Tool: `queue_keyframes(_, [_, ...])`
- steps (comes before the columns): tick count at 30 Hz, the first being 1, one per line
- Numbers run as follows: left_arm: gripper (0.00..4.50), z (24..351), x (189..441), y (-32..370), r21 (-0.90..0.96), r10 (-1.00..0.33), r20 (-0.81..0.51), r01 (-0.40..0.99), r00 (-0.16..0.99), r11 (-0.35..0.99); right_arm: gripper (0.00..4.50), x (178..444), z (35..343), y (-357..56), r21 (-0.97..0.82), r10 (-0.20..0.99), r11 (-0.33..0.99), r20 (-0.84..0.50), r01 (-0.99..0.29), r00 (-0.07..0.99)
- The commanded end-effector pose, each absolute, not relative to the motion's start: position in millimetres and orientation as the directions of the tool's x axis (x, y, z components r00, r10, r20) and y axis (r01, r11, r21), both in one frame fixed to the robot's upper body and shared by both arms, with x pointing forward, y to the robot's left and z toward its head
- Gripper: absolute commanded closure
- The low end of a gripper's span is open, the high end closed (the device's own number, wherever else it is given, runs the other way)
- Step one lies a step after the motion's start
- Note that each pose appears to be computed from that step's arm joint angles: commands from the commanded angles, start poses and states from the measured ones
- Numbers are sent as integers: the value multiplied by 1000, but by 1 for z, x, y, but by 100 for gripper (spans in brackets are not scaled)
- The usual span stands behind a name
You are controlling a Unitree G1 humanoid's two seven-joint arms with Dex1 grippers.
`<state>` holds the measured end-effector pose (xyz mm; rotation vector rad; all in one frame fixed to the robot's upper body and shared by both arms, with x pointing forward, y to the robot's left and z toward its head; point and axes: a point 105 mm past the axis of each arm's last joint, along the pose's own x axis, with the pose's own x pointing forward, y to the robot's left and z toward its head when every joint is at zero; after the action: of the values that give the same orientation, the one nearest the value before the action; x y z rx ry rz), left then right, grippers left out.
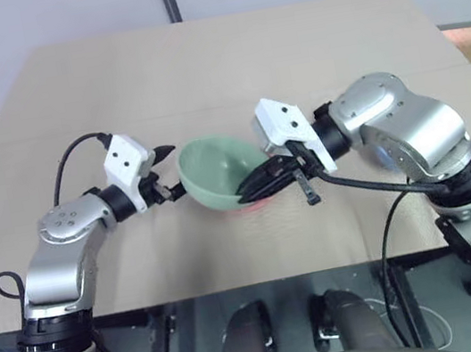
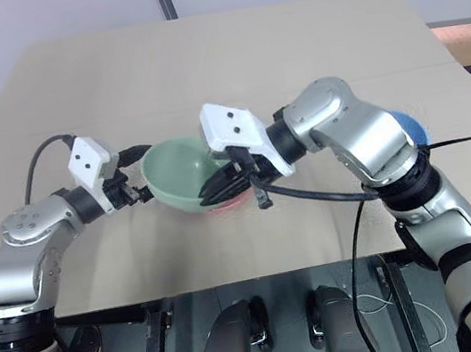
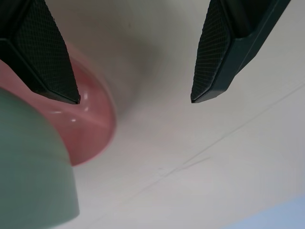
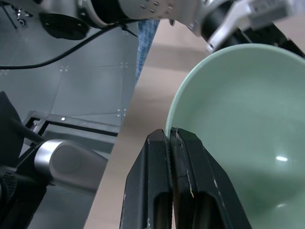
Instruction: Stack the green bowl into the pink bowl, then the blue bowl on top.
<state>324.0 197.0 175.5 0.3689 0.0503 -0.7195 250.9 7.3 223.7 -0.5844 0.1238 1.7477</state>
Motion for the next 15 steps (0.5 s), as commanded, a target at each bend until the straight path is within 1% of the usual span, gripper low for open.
queue_keyframes(1, [56, 188, 325, 195, 356, -649, -145, 651, 747, 670, 437, 248, 230, 11, -280, 896, -257, -427, -925, -119])
queue_keyframes(5, [56, 188, 324, 194, 355, -655, -146, 657, 742, 665, 437, 260, 229, 15, -335, 902, -203, -429, -920, -43])
queue_keyframes(8, [56, 190, 320, 189, 351, -681, -131, 676, 721, 648, 437, 266, 229, 17, -364, 900, -188, -435, -912, -12])
queue_keyframes(11, [56, 192, 308, 183, 324, -740, -136, 736, 658, 595, 437, 269, 227, 19, -375, 898, -188, -440, -908, -5])
queue_keyframes(15, [56, 191, 288, 179, 272, -811, -177, 820, 557, 504, 437, 269, 223, 21, -379, 895, -195, -446, -905, -7])
